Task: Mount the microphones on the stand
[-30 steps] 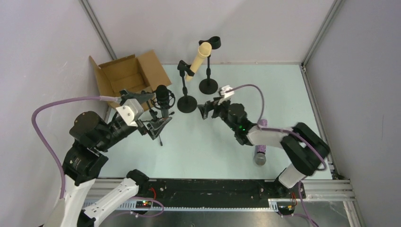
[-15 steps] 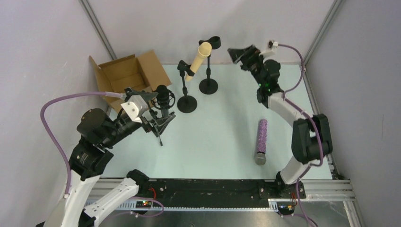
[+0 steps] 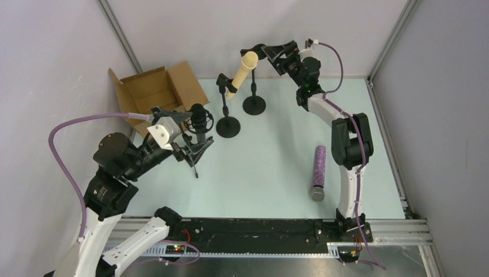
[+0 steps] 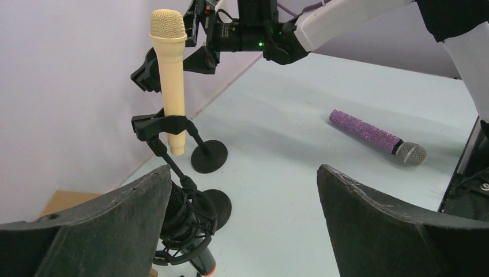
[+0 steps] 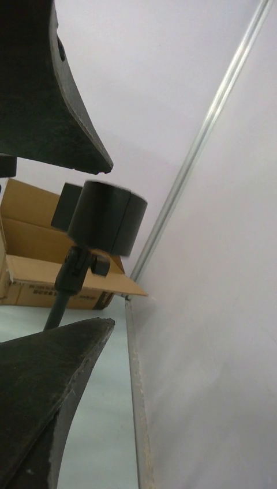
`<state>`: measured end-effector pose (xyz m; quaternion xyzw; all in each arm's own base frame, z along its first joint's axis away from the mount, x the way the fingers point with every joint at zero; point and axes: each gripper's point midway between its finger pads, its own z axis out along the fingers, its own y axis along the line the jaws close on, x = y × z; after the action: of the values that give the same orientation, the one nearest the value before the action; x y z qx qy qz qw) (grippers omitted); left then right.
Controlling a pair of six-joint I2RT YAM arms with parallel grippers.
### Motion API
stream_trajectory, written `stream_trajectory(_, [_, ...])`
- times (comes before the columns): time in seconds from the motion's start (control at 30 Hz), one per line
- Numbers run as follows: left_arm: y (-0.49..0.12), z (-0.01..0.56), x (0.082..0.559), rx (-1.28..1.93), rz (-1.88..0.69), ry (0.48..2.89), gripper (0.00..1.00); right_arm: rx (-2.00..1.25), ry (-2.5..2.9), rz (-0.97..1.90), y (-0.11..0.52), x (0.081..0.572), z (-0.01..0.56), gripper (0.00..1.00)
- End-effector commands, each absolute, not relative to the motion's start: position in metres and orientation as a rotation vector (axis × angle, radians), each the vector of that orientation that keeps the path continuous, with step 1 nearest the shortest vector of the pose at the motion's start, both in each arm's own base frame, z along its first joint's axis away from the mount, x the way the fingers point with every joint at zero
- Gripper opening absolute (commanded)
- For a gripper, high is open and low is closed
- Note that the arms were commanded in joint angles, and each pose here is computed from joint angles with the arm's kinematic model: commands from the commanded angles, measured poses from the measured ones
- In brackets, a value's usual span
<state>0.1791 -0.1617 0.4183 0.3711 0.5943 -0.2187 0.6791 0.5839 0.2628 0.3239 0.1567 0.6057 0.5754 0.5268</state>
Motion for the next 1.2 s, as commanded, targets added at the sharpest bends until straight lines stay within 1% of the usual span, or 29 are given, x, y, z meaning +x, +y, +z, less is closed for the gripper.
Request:
stream_trajectory(0.0, [-0.159, 0.424, 0.181, 0.826, -0.464, 1.299, 1.0, 0.29, 1.353, 1.447, 0.282, 0.572, 0.367, 1.0])
stream_trajectory(0.23, [-0.156, 0.421, 0.177, 0.825, -0.461, 1.294, 1.0, 0.284, 1.347, 1.431, 0.291, 0.57, 0.367, 0.99])
stream_trajectory(0.4, [-0.154, 0.422, 0.177, 0.817, -0.452, 1.292, 1.0, 0.312, 1.373, 1.446, 0.298, 0.58, 0.364, 0.99])
stream_trajectory(0.47, [-0.153, 0.422, 0.177, 0.811, -0.445, 1.291, 1.0, 0.313, 1.38, 1.438, 0.3, 0.581, 0.362, 0.96])
stream_trajectory(0.5, [-0.152, 0.423, 0.176, 0.808, -0.443, 1.29, 1.0, 0.314, 1.373, 1.425, 0.3, 0.581, 0.365, 0.91])
stream_trajectory(0.53, [-0.151, 0.423, 0.176, 0.805, -0.441, 1.288, 1.0, 0.311, 1.368, 1.419, 0.3, 0.58, 0.367, 0.82])
stream_trajectory(0.6, [-0.15, 0.423, 0.175, 0.802, -0.435, 1.286, 1.0, 0.307, 1.363, 1.41, 0.299, 0.58, 0.372, 0.71])
stream_trajectory(0.63, [-0.149, 0.424, 0.175, 0.8, -0.433, 1.284, 1.0, 0.308, 1.357, 1.413, 0.299, 0.579, 0.375, 0.58])
stream_trajectory(0.7, [-0.149, 0.425, 0.174, 0.798, -0.431, 1.281, 1.0, 0.309, 1.347, 1.412, 0.296, 0.578, 0.38, 0.44])
stream_trajectory(0.73, [-0.148, 0.426, 0.174, 0.796, -0.431, 1.278, 1.0, 0.312, 1.345, 1.406, 0.295, 0.578, 0.382, 0.41])
stream_trajectory(0.87, [-0.147, 0.428, 0.172, 0.791, -0.431, 1.274, 1.0, 0.296, 1.323, 1.376, 0.287, 0.566, 0.397, 0.4])
stream_trajectory(0.93, [-0.147, 0.427, 0.172, 0.793, -0.429, 1.272, 1.0, 0.279, 1.281, 1.37, 0.277, 0.549, 0.42, 0.4])
stream_trajectory(0.97, [-0.147, 0.427, 0.172, 0.794, -0.429, 1.273, 1.0, 0.286, 1.294, 1.366, 0.275, 0.544, 0.414, 0.4])
stream_trajectory(1.0, [-0.147, 0.427, 0.171, 0.795, -0.43, 1.27, 1.0, 0.274, 1.254, 1.366, 0.268, 0.531, 0.434, 0.41])
stream_trajectory(1.03, [-0.147, 0.427, 0.171, 0.795, -0.431, 1.269, 1.0, 0.293, 1.275, 1.353, 0.265, 0.528, 0.423, 0.41])
stream_trajectory(1.17, [-0.146, 0.427, 0.168, 0.797, -0.438, 1.263, 1.0, 0.303, 1.272, 1.33, 0.248, 0.488, 0.429, 0.41])
